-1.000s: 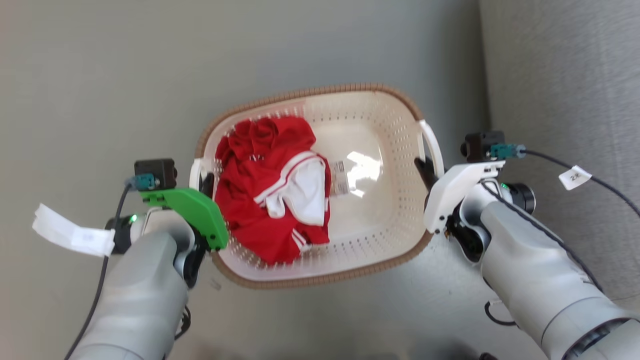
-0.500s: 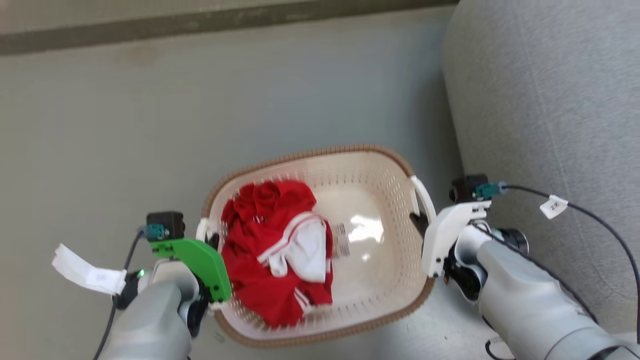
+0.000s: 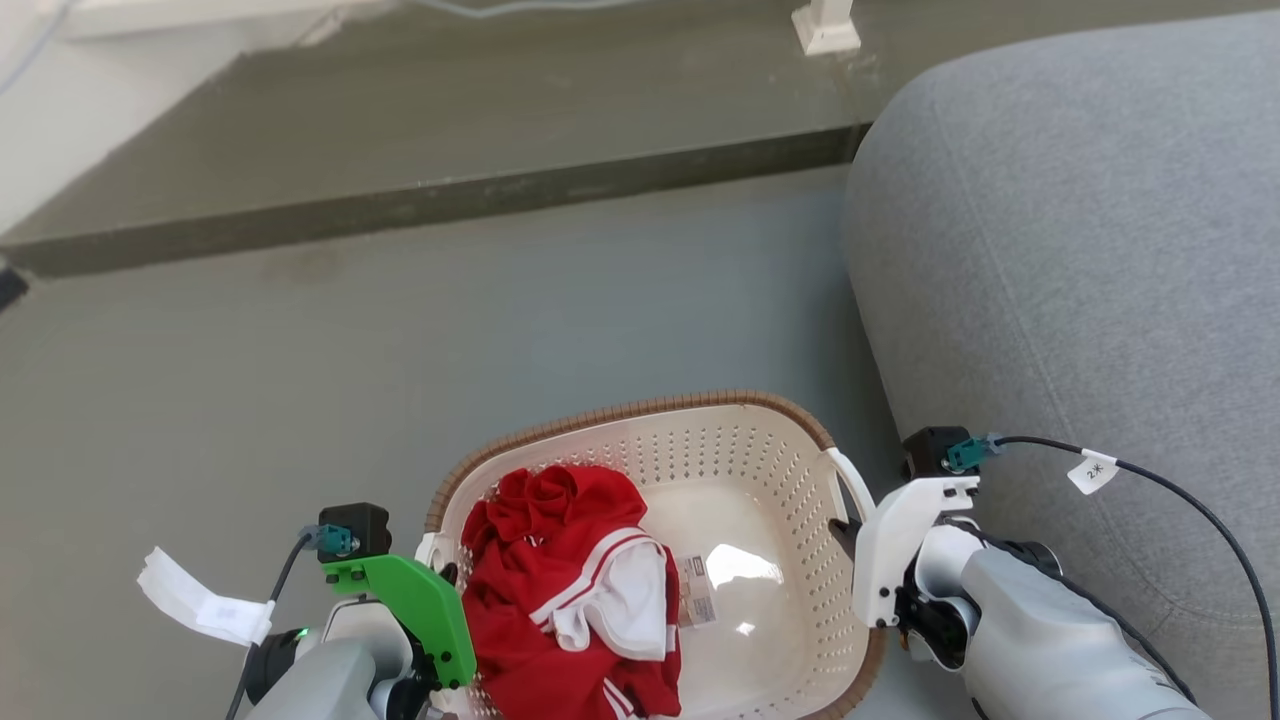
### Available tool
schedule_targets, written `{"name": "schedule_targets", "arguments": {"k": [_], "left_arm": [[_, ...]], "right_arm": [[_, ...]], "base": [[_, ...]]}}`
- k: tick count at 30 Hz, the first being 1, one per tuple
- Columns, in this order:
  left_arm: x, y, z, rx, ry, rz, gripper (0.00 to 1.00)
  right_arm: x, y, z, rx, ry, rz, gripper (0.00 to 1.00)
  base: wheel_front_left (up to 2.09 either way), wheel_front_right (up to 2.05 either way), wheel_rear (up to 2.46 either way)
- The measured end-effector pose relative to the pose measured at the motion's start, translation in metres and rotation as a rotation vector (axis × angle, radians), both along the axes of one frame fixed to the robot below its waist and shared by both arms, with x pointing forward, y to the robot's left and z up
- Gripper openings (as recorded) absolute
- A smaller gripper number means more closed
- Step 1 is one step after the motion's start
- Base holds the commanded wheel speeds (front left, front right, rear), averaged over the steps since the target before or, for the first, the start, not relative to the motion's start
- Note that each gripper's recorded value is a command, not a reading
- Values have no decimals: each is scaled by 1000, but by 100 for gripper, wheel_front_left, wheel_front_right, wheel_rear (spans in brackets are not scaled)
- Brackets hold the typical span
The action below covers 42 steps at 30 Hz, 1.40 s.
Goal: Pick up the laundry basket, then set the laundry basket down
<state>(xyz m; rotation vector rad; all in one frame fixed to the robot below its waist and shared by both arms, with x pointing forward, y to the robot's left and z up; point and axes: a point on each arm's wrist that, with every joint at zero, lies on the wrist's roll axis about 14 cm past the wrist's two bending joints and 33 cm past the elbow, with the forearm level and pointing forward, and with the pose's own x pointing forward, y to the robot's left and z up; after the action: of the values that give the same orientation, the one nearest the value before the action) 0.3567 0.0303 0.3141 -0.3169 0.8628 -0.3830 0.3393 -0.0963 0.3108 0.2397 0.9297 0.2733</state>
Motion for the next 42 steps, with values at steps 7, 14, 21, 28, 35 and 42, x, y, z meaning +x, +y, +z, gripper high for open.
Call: {"name": "schedule_targets", "arguments": {"k": [7, 14, 21, 28, 35, 42], "left_arm": [[1, -3, 15, -1, -28, -12, 0], [-2, -3, 14, 3, -16, -24, 0], [-3, -5, 13, 3, -8, -31, 0], [-3, -6, 13, 0, -5, -31, 0], [-4, -6, 11, -1, 4, -29, 0], [-5, -6, 8, -4, 15, -24, 0]], "right_arm": [[-1, -2, 13, 4, -15, -18, 0], [-3, -3, 12, -4, -2, -16, 0], [-5, -3, 11, -7, 6, -13, 0], [-6, -3, 11, -6, 8, -15, 0], [-7, -4, 10, -13, 13, -14, 0], [-8, -3, 8, -16, 18, -9, 0]], "base": [[0, 0, 0], [0, 0, 0], [0, 0, 0], [0, 0, 0], [0, 0, 0], [0, 0, 0]]}}
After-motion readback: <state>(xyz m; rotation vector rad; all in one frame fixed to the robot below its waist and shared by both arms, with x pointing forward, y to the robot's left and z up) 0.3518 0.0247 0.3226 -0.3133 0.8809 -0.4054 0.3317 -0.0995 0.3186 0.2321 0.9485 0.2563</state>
